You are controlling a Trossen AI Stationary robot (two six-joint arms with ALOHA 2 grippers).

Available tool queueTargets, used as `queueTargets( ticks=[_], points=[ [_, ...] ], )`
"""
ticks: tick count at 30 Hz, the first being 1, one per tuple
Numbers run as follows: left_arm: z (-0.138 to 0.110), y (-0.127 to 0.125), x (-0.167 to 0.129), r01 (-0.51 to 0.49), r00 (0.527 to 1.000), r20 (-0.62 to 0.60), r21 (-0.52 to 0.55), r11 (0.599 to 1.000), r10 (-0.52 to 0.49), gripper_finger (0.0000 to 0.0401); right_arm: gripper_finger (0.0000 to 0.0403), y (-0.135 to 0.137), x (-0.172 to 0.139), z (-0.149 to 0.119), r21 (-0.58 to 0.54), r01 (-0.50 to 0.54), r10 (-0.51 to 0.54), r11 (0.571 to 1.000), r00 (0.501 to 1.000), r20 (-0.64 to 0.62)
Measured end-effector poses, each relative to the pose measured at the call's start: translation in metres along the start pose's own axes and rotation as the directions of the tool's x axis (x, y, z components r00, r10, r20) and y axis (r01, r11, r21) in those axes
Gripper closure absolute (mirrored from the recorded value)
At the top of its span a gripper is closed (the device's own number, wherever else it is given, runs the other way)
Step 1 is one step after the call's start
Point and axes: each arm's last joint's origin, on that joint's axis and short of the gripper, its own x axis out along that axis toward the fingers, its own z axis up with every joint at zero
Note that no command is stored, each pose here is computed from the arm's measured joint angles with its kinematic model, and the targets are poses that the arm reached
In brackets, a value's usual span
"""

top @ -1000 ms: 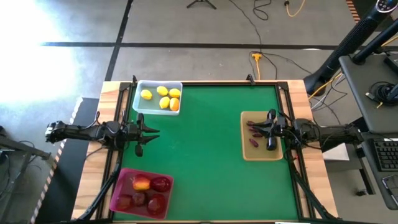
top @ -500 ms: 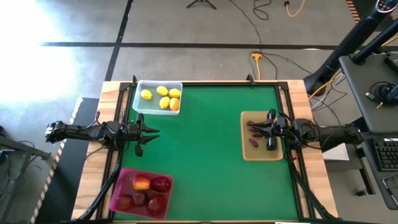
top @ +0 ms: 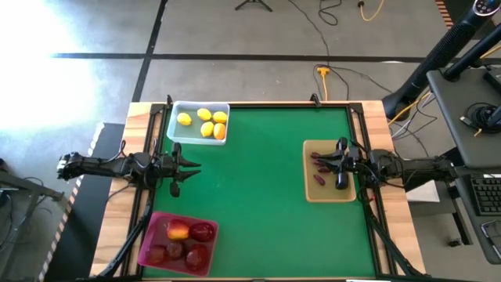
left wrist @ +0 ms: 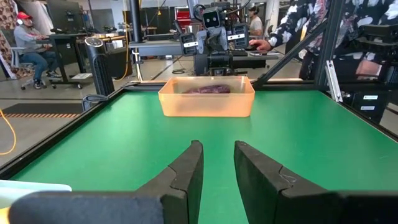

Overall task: Sort produce into baskets
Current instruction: Return to Home Position

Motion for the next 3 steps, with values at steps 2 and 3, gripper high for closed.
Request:
queueTargets(
  ticks=[2, 3],
  points=[
    [0.0000, 0.0000, 0.0000, 0.000, 1.000, 0.000, 0.000, 1.000, 0.000, 0.0326, 0.0364, 0.0000, 0.0000, 0.0000, 0.000, 0.000, 0.000, 1.000, 1.000, 0.000],
    [0.0000, 0.0000, 0.0000, 0.000, 1.000, 0.000, 0.000, 1.000, 0.000, 0.0326, 0.0364, 0.0000, 0.0000, 0.0000, 0.000, 0.000, 0.000, 1.000, 1.000, 0.000]
  ],
)
